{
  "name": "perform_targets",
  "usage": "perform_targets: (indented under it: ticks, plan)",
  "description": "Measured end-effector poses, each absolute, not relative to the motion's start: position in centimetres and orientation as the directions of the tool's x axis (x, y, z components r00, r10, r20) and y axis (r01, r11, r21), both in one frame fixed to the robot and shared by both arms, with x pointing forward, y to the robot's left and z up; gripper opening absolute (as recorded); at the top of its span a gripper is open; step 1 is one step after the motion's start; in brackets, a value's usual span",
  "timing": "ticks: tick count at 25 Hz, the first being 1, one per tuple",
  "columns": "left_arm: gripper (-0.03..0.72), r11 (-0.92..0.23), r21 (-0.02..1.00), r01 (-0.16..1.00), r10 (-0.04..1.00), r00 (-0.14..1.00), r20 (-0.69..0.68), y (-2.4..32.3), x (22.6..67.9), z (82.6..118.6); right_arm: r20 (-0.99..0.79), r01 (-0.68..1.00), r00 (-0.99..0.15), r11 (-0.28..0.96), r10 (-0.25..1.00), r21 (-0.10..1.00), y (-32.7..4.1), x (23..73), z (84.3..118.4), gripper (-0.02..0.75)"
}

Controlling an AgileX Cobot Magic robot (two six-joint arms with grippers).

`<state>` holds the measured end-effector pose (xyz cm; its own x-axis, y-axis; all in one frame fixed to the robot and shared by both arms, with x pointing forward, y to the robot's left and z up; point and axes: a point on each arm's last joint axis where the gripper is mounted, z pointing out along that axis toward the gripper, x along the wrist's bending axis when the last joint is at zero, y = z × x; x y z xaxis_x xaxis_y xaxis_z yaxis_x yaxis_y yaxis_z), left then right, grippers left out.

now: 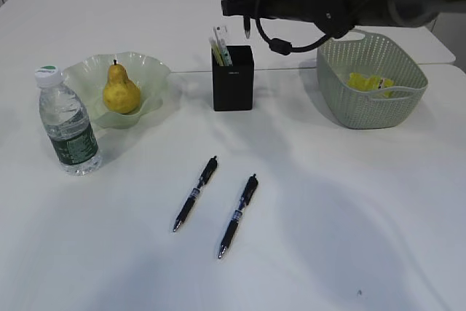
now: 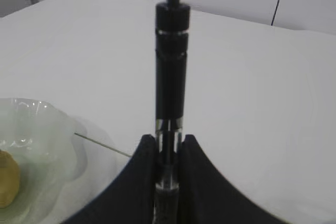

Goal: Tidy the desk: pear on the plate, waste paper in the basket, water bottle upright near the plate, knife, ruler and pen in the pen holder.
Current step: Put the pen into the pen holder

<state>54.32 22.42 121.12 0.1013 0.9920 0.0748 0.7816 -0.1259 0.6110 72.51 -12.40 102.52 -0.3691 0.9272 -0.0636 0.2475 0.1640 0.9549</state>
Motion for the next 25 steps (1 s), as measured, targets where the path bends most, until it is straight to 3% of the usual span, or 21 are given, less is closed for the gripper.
perform_targets:
  ticks: [9,25]
  plan:
    - [0.285,-0.127,0.604,0.786,0.992,0.102,0.076,22.3,54.6,120.9,-0.082,0.227,-0.412,0.19,0.907,0.955,-11.7,73.5,99.0,0.091]
    - [0.285,-0.127,0.604,0.786,0.992,0.102,0.076,22.3,54.6,120.9,-0.085,0.205,-0.421,0.185,0.903,0.961,-11.6,74.8,97.1,0.091]
